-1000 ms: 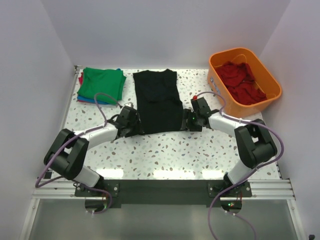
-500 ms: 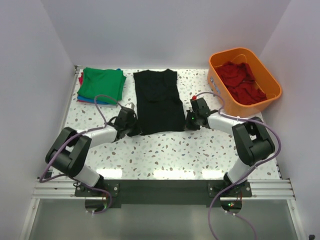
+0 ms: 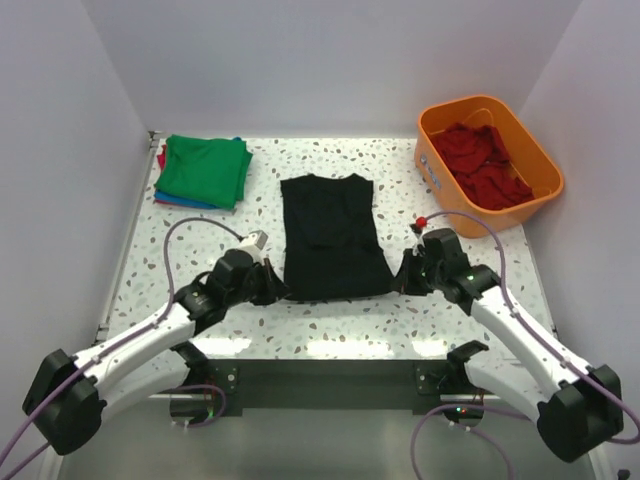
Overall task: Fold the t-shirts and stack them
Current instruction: Fold the tshirt, then neatly place the folded tshirt to the corner
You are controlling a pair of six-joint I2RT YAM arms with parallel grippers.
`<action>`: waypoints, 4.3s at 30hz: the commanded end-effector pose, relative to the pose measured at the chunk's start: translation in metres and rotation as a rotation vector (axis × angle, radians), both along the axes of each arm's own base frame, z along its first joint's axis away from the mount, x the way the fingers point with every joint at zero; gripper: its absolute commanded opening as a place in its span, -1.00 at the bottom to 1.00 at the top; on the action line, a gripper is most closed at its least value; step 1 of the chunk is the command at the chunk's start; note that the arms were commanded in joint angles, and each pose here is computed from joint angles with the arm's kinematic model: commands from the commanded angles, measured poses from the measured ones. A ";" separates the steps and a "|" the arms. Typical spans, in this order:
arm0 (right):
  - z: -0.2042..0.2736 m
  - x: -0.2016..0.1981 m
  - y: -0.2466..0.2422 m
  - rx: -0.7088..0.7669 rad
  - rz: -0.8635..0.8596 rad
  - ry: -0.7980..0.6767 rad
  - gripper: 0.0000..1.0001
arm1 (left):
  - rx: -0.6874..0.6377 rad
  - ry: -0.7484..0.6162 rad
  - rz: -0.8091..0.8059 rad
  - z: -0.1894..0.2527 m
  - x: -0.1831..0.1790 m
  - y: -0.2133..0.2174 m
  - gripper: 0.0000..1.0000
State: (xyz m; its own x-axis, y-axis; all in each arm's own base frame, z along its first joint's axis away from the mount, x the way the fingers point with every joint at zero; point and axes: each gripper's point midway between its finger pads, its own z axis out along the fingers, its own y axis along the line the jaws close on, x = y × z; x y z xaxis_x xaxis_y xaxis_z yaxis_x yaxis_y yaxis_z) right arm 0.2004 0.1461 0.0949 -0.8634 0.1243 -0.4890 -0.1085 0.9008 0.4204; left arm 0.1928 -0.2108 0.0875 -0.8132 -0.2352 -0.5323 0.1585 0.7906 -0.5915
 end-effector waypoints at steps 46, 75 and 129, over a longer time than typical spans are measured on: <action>0.009 0.365 0.012 0.117 -0.149 -0.045 -0.12 | 0.099 -0.164 0.186 0.034 0.377 0.012 0.90; -0.073 0.156 0.080 0.143 0.037 0.180 0.97 | -0.083 0.052 0.002 -0.039 0.193 -0.024 1.00; 0.030 0.054 -0.052 -0.256 -0.166 -0.201 0.97 | 0.757 -0.117 0.053 -0.033 0.250 0.041 -1.00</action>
